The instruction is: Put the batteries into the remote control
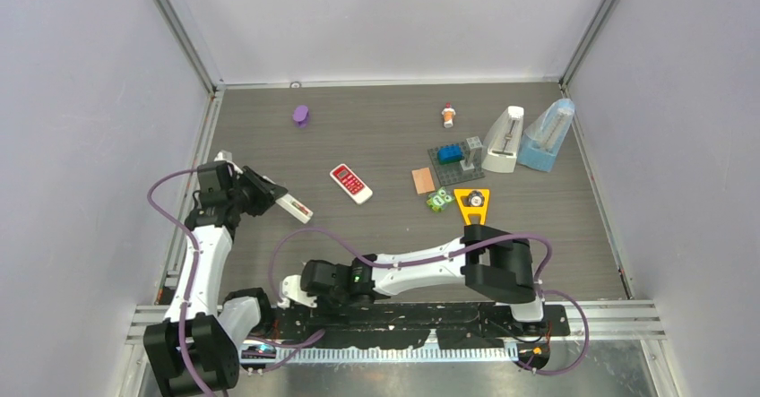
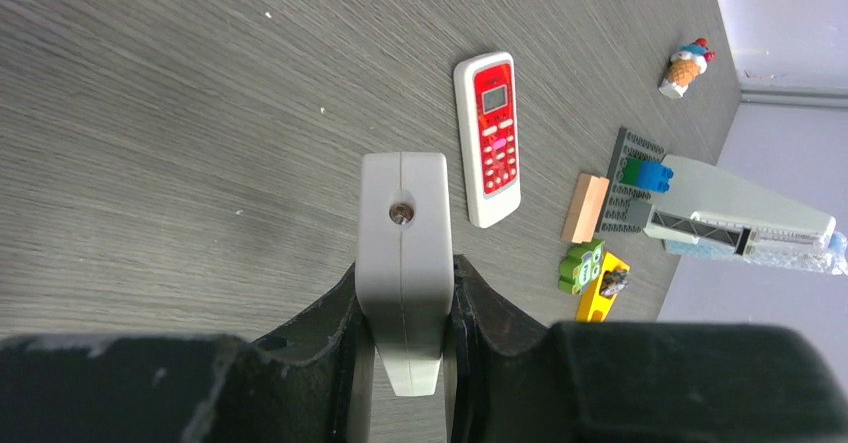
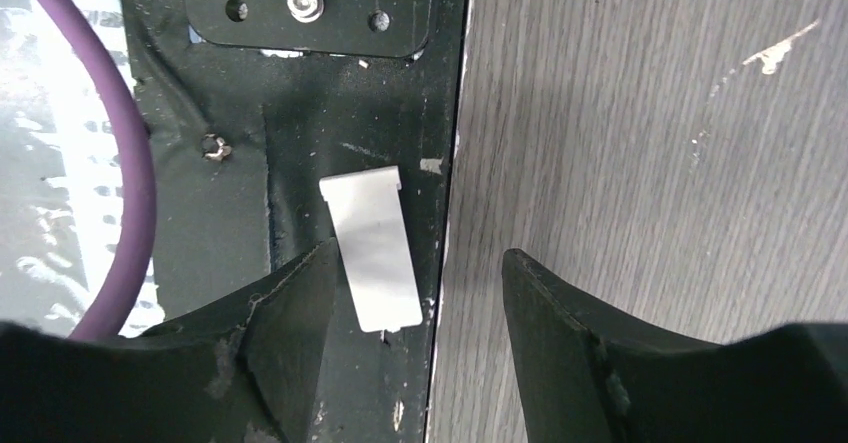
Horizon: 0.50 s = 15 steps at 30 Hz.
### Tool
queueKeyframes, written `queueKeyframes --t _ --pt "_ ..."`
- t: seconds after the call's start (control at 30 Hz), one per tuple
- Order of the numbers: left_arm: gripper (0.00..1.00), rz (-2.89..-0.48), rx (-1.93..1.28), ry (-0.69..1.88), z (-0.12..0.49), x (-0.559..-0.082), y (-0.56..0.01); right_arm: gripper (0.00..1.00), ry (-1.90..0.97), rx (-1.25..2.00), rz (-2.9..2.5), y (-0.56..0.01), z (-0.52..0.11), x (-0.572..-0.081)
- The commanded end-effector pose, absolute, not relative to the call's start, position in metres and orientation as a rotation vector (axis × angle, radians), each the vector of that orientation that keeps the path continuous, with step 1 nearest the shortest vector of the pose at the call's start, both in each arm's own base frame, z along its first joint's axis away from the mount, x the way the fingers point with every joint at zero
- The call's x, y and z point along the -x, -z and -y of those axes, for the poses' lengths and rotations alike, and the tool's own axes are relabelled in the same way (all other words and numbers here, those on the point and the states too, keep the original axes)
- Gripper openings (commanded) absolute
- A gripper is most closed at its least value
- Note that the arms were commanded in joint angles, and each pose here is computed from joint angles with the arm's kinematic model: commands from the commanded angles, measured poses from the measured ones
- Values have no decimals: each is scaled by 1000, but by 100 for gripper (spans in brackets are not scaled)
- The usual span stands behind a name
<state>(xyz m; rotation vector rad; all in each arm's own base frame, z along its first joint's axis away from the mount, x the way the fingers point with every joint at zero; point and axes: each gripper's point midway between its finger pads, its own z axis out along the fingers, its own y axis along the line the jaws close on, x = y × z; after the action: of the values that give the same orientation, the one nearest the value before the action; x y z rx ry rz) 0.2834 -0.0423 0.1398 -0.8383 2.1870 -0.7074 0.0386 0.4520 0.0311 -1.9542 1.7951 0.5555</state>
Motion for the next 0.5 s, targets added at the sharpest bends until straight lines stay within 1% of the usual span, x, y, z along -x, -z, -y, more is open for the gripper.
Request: queueKeyframes --t 0.0,0.2,0.27,0.33,0.37,0.4,0.47 --pt "0 -2128 796 722 36 -292 -164 65 -593 1972 -1722 -34 -474 -36" --pt "0 -2129 790 723 34 -291 -163 61 -520 2017 -1728 -19 -468 -35" --pt "0 -2132 790 731 35 -291 -161 55 -493 2024 -1745 -15 -465 -36" --pt "0 -2135 788 734 35 -291 -160 41 -457 2020 -1773 -9 -462 -38" --pt "0 -2136 787 739 36 -290 -160 38 -454 2013 -1786 -9 -462 -38" --pt "0 -2137 785 742 37 -290 -159 32 -409 1990 -1797 -8 -459 -44" --pt "0 -2139 784 747 38 -289 -158 26 -384 1946 -1820 -11 -458 -49"
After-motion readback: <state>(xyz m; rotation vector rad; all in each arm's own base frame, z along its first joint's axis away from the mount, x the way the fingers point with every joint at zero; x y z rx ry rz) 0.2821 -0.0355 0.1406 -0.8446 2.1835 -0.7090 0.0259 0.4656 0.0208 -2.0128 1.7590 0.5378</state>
